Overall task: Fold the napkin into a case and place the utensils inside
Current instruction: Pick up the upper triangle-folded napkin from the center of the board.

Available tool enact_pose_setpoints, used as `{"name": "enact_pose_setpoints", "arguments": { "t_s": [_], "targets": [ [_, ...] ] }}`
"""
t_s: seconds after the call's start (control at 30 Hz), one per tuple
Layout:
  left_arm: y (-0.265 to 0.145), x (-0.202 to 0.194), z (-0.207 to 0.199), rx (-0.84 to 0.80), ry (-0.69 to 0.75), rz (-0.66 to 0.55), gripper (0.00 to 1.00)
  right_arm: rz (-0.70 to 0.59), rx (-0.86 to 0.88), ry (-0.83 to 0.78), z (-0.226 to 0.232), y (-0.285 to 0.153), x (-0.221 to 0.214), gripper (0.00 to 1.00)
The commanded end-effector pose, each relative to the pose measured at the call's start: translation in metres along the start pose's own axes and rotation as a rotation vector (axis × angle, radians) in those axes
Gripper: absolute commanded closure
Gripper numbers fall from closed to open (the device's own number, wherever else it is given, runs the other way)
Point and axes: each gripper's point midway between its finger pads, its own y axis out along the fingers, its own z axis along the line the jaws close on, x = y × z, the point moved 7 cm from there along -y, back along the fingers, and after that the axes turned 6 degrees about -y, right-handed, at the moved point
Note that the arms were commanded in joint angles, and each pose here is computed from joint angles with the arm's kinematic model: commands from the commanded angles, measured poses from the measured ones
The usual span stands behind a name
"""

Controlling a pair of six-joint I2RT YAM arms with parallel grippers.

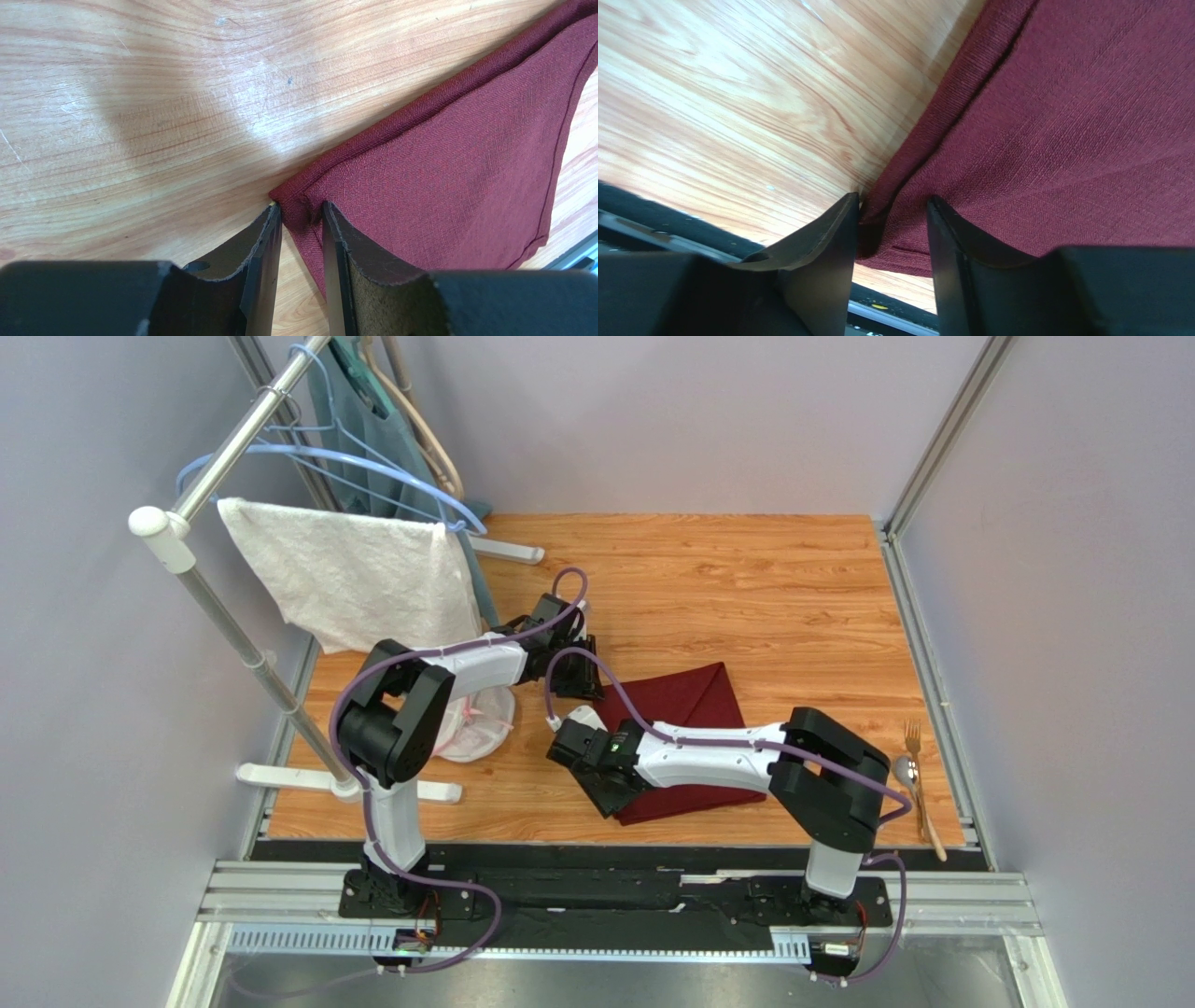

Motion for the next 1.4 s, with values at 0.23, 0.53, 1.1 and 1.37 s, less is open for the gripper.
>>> {"name": "enact_pose_setpoints", "arguments": {
  "t_s": [0.23, 0.53, 1.1, 1.37],
  "targets": [
    [0.006, -0.005, 0.007, 0.015, -0.007, 0.028, 0.64, 0.025, -0.081, -0.014, -0.007, 0.004, -0.017, 0.64],
    [0.0, -0.005, 0.005, 0.013, -0.017, 0.024, 0.53, -0.009, -0.081, -0.065, 0.006, -0.023, -0.003, 0.6],
    [-0.006, -0.008, 0.007, 0.032, -0.009, 0.032, 0.43, 0.082, -0.021, 0.013, 0.003, 0.03, -0.057, 0.59],
    [-0.015, -0.015, 0.011, 0.04, -0.01, 0.026, 0.38, 0.081, -0.001, 0.057, -0.001, 0.042, -0.064, 0.93]
  ]
}}
